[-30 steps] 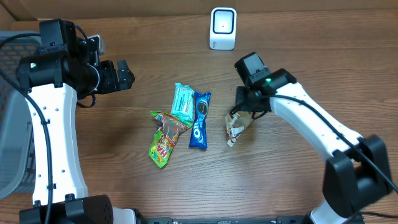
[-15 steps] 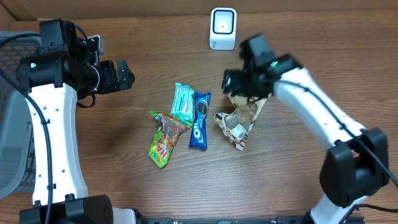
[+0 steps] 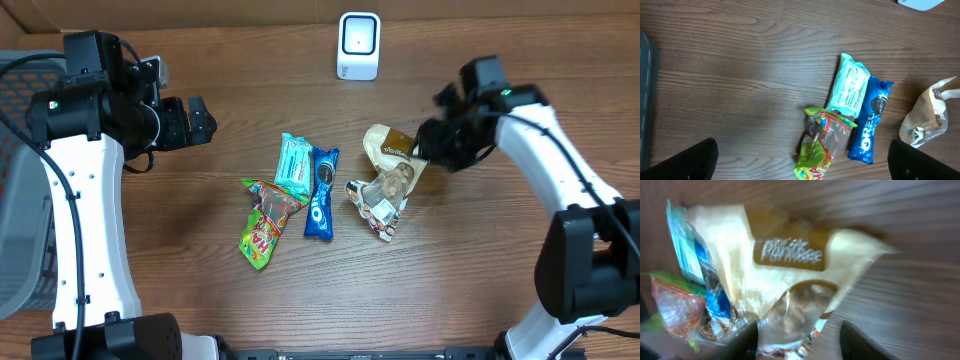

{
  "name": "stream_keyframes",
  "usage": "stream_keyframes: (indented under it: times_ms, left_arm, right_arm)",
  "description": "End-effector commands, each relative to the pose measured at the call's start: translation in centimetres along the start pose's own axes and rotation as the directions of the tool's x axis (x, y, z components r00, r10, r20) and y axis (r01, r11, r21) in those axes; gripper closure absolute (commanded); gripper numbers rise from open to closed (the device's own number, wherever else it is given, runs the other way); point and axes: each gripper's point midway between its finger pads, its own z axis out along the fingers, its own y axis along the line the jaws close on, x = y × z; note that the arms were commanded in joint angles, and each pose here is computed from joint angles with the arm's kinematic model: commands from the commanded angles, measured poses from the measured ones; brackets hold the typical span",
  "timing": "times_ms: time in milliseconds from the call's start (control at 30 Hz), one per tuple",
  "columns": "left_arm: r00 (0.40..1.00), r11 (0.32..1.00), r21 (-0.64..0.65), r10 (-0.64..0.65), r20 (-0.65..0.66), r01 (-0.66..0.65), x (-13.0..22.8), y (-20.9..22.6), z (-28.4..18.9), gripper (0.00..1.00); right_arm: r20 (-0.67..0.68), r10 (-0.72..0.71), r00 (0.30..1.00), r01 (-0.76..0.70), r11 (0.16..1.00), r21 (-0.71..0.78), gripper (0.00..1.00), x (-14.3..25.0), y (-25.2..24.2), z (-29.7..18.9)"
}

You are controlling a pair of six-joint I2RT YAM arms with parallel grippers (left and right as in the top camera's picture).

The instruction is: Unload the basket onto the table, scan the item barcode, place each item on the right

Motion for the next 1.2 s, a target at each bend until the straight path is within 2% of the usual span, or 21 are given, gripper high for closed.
stream_keyframes:
  times_ms: [0, 67, 333, 833, 900, 1000, 1033, 1100, 1167]
  left_arm:
    - [1.0, 1.0, 0.016, 0.023, -0.005, -0.022, 0.2, -0.3, 0.1, 0.0]
    - [1.0, 1.0, 0.016, 0.022, -0.005, -0.022, 0.2, -0.3, 0.1, 0.0]
    - [1.0, 1.0, 0.016, 0.022, -0.005, -0.022, 0.2, -0.3, 0.1, 0.0]
    - [1.0, 1.0, 0.016, 0.022, -0.005, -0.022, 0.2, -0.3, 0.1, 0.0]
    - [1.0, 1.0, 0.016, 0.022, -0.005, -0.022, 0.2, -0.3, 0.1, 0.01]
    - [1.0, 1.0, 0.016, 0.022, -0.005, -0.022, 0.2, -0.3, 0.1, 0.0]
    - [1.0, 1.0, 0.016, 0.022, -0.005, -0.022, 0.2, -0.3, 0.1, 0.0]
    - [1.0, 1.0, 0.016, 0.022, -0.005, -0.022, 0.2, -0.3, 0.1, 0.0]
    - [1.0, 1.0, 0.016, 0.022, -0.005, -0.022, 0.2, -0.3, 0.1, 0.0]
  right_arm:
    - [-0.028, -0.214, 0.976, 0.211, 0.974, -0.089, 0.91, 1.6, 2.8, 1.4]
    - [-0.025, -0.284, 0.958, 0.281, 0.956, -0.088, 0.96, 1.9, 4.1, 2.1]
    - [-0.064, -0.398, 0.915, 0.399, 0.917, 0.011, 0.96, 3.3, 5.7, 4.7]
    - [-0.185, -0.349, 0.919, 0.361, 0.932, 0.035, 0.96, 4.4, 2.4, 11.3]
    - [-0.183, -0.345, 0.92, 0.357, 0.933, 0.036, 0.85, 4.2, 2.5, 11.0]
    - [-0.166, -0.34, 0.926, 0.35, 0.936, 0.034, 0.44, 3.0, 3.2, 9.6]
    - [-0.156, -0.341, 0.927, 0.35, 0.936, 0.035, 0.37, 2.3, 3.6, 8.9]
    - [-0.129, -0.342, 0.931, 0.349, 0.937, 0.035, 0.28, 0.9, 4.7, 7.0]
    - [-0.091, -0.349, 0.933, 0.354, 0.935, 0.037, 0.25, -0.9, 5.9, 4.9]
